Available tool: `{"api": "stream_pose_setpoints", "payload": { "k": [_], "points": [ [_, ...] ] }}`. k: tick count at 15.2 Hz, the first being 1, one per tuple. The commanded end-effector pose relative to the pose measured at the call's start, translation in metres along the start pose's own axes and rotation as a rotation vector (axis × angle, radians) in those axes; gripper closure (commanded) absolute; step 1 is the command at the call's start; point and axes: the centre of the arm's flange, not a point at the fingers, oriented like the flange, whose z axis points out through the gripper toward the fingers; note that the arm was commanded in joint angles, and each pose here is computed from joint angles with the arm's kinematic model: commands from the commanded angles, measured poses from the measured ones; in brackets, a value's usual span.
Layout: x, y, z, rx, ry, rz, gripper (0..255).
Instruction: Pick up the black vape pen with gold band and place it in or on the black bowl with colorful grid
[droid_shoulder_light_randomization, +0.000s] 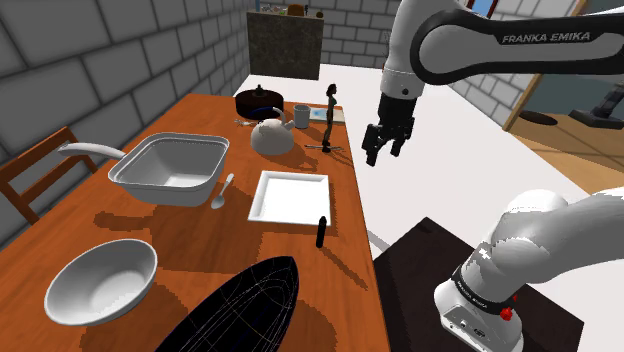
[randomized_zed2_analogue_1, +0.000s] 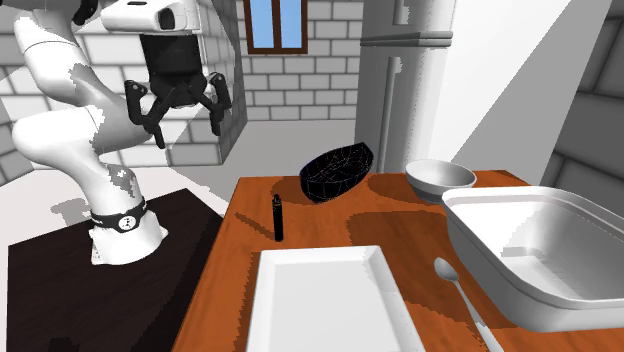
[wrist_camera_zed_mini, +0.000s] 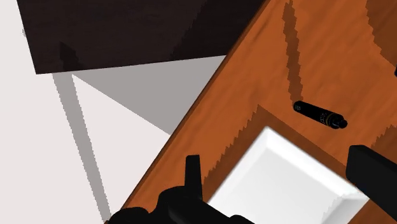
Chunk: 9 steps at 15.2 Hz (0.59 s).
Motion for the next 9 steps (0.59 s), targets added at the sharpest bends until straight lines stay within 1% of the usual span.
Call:
{"api": "stream_pose_setpoints", "payload": {
  "k": [1,9],
  "points": [
    [0.006,-0.019,0.017,-0.003,0.001,-0.014,0],
    [0.029,-0.096,0.088,-0.018,-0.002,-0.073,0]
  ]
}}
